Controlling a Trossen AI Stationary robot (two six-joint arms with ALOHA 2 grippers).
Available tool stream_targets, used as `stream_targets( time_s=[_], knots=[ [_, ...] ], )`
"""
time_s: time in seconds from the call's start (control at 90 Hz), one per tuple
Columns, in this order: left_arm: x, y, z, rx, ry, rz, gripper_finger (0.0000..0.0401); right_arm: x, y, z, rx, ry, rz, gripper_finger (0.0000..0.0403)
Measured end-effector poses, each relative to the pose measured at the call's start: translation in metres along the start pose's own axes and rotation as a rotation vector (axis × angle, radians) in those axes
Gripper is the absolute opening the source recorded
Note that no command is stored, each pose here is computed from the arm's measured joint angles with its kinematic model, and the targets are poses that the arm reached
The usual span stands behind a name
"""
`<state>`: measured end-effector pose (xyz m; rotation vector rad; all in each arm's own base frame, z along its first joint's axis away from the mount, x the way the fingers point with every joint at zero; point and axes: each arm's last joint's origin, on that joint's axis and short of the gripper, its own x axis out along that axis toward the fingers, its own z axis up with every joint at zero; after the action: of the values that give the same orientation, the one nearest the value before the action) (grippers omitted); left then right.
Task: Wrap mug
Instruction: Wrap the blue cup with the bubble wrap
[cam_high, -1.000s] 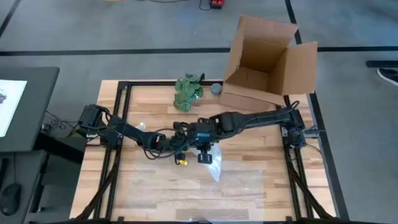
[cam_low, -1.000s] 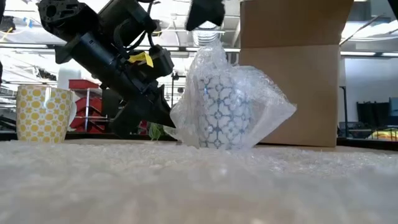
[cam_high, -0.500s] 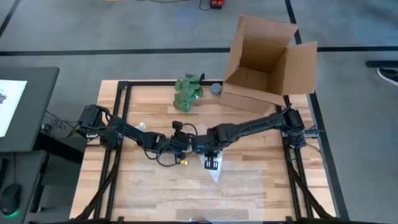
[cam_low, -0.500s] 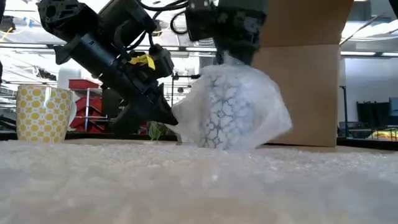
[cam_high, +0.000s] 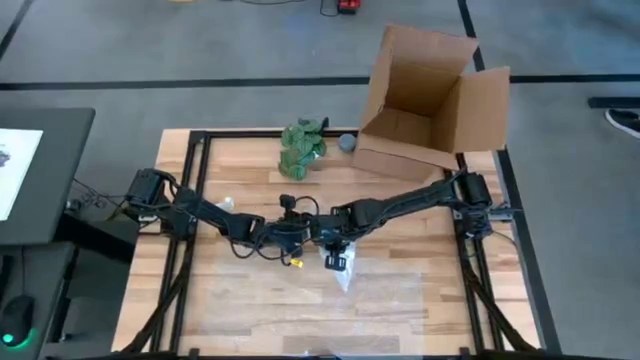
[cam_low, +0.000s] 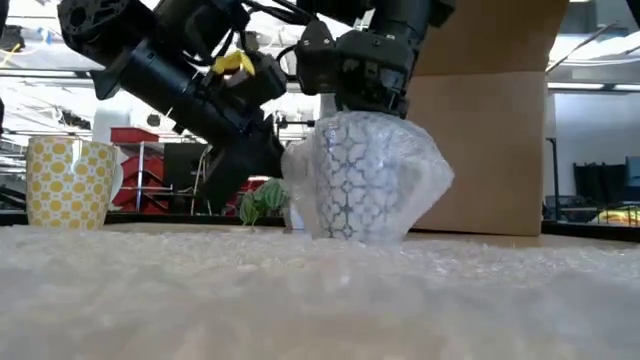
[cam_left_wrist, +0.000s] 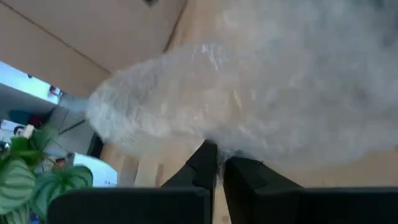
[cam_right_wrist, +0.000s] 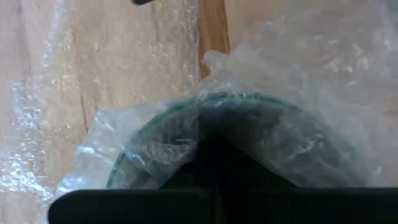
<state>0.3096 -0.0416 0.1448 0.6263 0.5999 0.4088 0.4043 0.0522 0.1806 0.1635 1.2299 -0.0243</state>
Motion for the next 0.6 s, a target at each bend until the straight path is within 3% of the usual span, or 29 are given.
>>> stream_targets(
  time_s=[0.178, 0.4, 0.6],
  knots=[
    [-0.003, 0.000, 0.011, -0.020, -0.103, 0.011, 0.0000, 0.001, 0.000, 0.000, -0.003, -0.002, 0.001, 0.0000],
    [-0.006, -0.004, 0.018, -0.041, -0.221, -0.168, 0.0000, 0.002, 0.001, -0.001, -0.021, 0.000, 0.001, 0.0000],
    [-0.009, -0.008, 0.020, -0.046, -0.259, -0.216, 0.0000, 0.002, 0.002, 0.001, -0.044, -0.018, 0.007, 0.0000]
  ],
)
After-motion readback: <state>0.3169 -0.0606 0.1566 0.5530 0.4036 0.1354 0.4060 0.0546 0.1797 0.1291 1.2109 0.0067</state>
